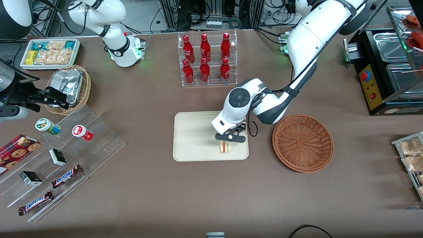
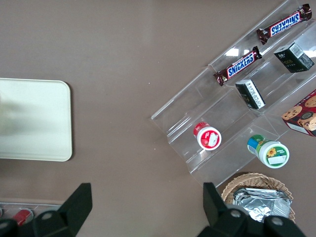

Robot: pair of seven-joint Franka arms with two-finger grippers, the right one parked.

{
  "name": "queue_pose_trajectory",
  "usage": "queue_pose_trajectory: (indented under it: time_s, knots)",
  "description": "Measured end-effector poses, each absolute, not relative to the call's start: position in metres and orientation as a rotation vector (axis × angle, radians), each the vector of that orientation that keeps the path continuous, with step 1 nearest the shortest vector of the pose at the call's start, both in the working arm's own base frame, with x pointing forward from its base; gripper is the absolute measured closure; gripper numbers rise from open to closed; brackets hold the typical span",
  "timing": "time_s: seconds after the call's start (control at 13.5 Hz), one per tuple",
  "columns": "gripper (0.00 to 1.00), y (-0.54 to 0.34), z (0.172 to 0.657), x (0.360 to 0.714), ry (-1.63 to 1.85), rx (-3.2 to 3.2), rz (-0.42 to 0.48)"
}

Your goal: Place sandwich from basket to tray

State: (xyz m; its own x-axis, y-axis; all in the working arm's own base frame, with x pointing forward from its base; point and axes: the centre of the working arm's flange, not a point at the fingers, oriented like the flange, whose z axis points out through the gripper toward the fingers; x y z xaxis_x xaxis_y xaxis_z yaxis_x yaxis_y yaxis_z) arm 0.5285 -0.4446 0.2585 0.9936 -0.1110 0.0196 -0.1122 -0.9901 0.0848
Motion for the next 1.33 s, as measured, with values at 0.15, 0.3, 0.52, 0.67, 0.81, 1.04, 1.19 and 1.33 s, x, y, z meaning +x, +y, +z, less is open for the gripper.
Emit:
queue_pose_trajectory:
  time_s: [0.15,0.3,0.52,0.67,0.81,1.04,1.19,1.33]
  knots:
    - [0.19,-0.446,0.255,0.528,-0.135,3.048,0.035]
    - [0.01,-0.447,0.256,0.528,-0.072,3.049,0.033]
    - [0.0,-0.446,0.258,0.53,0.056,3.06,0.025]
    - [0.0,-0.442,0.268,0.533,0.102,3.102,0.001]
    - [0.0,-0.438,0.296,0.544,0.144,3.133,0.013]
    - [0.0,-0.428,0.349,0.557,0.206,3.196,0.016]
    - [0.0,-0.423,0.382,0.563,0.245,3.218,0.019]
    - [0.0,-0.42,0.415,0.565,0.289,3.185,0.022]
